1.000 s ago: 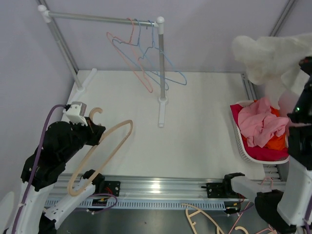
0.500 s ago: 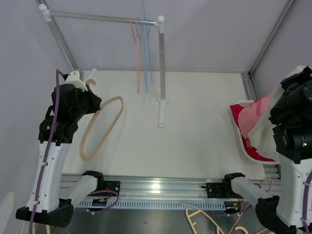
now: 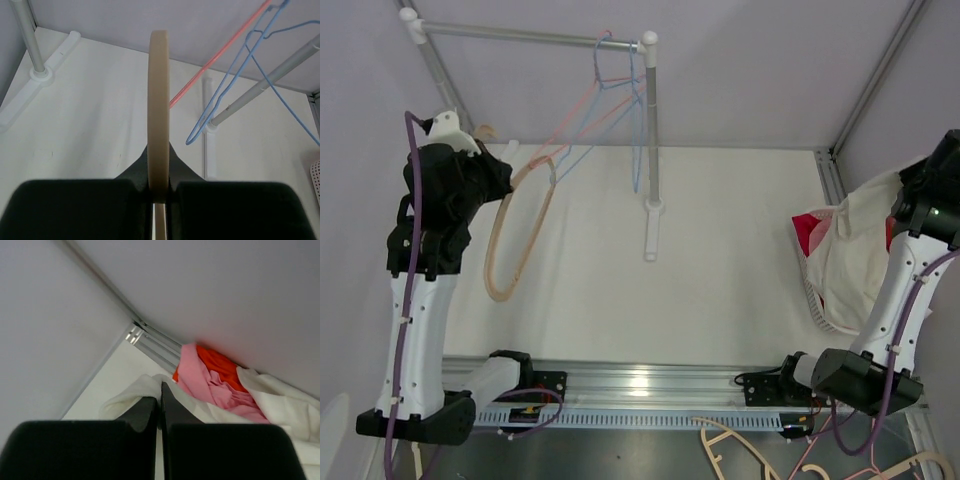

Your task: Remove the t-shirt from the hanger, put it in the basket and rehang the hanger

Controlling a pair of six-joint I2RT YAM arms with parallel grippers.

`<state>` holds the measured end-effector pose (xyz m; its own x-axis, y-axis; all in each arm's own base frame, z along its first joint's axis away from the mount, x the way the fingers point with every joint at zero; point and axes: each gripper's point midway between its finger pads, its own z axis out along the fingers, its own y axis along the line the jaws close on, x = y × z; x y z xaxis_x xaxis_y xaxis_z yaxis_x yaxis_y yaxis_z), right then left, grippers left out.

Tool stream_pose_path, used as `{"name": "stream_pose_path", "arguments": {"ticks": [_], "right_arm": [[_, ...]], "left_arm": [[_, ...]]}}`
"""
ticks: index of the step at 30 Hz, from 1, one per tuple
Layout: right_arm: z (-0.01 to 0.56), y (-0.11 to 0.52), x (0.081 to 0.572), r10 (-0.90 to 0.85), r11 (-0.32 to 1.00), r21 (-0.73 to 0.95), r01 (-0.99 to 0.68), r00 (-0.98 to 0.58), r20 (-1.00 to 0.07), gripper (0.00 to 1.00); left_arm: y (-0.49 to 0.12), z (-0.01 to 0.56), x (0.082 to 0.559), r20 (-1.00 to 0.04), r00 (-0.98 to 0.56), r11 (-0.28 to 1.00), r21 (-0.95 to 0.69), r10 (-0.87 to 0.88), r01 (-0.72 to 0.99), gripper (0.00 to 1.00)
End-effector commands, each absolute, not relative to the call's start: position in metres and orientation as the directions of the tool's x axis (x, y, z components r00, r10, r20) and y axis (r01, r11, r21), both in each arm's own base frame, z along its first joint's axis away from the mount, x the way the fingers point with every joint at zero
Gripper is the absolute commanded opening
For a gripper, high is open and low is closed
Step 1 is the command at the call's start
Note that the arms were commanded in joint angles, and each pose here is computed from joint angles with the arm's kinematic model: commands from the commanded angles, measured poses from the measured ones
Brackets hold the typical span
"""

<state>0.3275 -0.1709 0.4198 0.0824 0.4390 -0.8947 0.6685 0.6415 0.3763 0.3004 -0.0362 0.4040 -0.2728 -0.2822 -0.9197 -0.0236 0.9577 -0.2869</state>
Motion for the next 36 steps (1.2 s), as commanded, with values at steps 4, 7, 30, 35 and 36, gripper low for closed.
{"name": "stream_pose_path", "arguments": {"ticks": [4,7,30,35,36], "right_arm": [[0.309,-0.188,0.290,0.628,0.466,0.497,0.732,0.122,-0.769,0.00],[0.235,-0.186,0.284,0.705,0.367,0.531,0.764,0.144,-0.694,0.00],[0.195,-0.193,0.303,0.729,0.361,0.494,0.791,0.091,-0.679,0.64],[0.254,-0.180,0.302,0.606,0.438,0.439,0.784,0.104,-0.789,0.79],[0.268,-0.179,0.304,0.589,0.449,0.447,0.773,0.120,-0.799,0.80]], "left_arm": [[-0.017,0.447,0.335,-0.947,-0.150,0.959,-0.274,-0.282,-0.072,0.01],[-0.010,0.455,0.348,-0.955,-0.121,0.960,-0.261,-0.272,-0.099,0.01],[-0.002,0.384,0.275,-0.946,-0.226,0.970,-0.209,-0.232,-0.121,0.01],[0.001,0.393,0.301,-0.955,-0.195,0.971,-0.201,-0.224,-0.132,0.01],[-0.003,0.399,0.315,-0.959,-0.167,0.971,-0.212,-0.228,-0.110,0.01]]}}
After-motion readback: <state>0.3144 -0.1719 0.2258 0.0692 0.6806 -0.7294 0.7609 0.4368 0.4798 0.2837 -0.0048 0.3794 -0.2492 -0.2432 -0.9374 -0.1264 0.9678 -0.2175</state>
